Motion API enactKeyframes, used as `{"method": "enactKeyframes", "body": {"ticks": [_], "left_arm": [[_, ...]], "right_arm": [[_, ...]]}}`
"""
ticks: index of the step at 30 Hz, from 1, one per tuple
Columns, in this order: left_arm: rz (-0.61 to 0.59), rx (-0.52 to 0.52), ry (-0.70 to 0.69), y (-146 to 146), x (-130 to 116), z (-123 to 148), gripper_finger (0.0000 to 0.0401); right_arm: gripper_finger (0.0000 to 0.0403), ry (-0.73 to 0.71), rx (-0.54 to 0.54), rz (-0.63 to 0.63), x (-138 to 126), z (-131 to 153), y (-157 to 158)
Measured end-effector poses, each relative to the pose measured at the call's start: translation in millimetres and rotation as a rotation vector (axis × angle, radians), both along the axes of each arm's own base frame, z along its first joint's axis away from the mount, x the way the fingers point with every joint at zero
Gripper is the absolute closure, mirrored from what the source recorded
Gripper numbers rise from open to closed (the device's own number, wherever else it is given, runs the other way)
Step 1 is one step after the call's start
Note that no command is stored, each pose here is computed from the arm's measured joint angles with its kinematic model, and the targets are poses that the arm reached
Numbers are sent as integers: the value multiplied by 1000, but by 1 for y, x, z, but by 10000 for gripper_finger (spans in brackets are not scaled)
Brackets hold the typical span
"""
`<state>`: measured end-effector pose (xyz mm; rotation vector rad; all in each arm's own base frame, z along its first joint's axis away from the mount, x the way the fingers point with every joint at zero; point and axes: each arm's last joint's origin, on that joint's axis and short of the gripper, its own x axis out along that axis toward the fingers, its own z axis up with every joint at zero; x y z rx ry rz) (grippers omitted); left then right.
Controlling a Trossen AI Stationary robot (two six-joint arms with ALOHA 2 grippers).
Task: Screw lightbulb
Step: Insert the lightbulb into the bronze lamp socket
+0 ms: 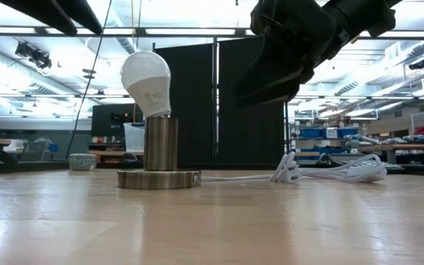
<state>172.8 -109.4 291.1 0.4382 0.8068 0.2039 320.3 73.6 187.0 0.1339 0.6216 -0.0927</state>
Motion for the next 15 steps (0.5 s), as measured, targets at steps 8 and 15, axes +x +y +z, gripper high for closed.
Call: {"method": "enactKeyframes", "body": {"ticks": [8,15], "left_arm": [[54,-96,-55,0,-20,-22,92],[85,-120,-91,-7,-32,-36,92]], "right_arm": [[156,48,-12,-3,4,9,1],[156,88,-89,0,14,39,2]]}}
